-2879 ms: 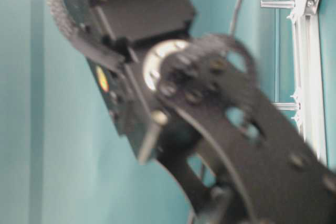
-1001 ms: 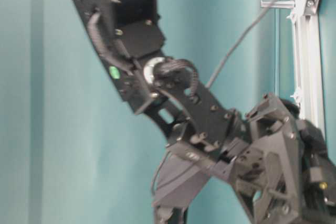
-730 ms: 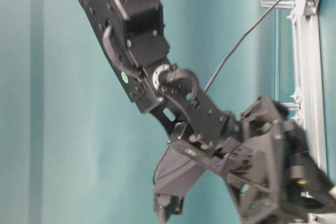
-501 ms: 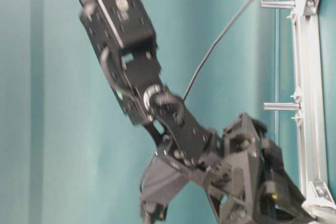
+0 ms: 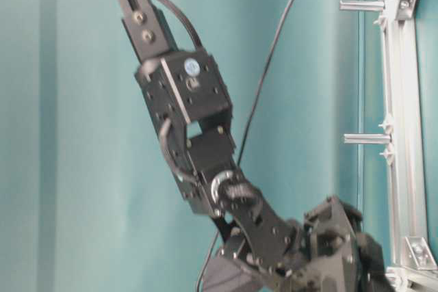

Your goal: Move the cable alternately left and right between 8 pins so it hooks onto each one.

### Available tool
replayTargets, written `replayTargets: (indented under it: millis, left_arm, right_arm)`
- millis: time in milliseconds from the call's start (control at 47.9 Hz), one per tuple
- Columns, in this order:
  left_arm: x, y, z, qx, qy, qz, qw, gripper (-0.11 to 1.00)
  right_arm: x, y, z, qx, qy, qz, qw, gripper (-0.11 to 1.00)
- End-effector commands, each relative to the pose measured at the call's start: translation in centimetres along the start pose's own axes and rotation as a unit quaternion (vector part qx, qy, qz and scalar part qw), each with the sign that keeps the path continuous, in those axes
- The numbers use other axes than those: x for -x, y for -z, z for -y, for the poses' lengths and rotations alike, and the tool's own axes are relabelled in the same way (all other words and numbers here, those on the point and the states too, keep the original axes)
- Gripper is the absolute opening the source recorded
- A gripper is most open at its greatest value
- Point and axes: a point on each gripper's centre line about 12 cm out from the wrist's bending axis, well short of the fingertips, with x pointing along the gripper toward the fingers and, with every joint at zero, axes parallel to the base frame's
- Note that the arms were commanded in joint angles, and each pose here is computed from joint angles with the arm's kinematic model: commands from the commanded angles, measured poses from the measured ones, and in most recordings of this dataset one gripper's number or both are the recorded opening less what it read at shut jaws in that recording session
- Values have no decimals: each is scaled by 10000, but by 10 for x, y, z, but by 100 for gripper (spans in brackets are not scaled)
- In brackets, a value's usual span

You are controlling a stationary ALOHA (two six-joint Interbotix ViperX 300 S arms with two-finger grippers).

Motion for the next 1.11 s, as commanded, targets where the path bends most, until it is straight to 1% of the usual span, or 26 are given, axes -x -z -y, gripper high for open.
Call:
replayTargets:
  millis: [0, 209, 459, 647, 918, 1022, 1085]
  left_arm:
    - [0, -9, 2, 2, 31, 105, 9999, 1]
    - [0, -11, 2, 2, 33, 128, 9999, 1]
    - [0, -11, 2, 10, 33, 127, 9999, 1]
    - [0, -12, 2, 9, 34, 135, 9999, 1]
    - [0, -12, 2, 11, 27, 144, 9999, 1]
    - [0, -13, 2, 9, 36, 150, 9999, 1]
    - [0, -14, 2, 9, 36, 158, 9999, 1]
  right_arm:
    - [12, -25, -10, -83, -195, 303, 9993, 20]
    - [4, -33, -18, -113, -282, 435, 9986, 20]
    - [-4, -47, -37, -151, -485, 697, 9963, 20]
    - [-12, -48, -46, -153, -562, 779, 9953, 20]
    - [-17, -48, -47, -149, -576, 818, 9949, 20]
    - [-18, -53, -40, -160, -509, 848, 9950, 20]
    - [-19, -59, -31, -206, -451, 890, 9948, 20]
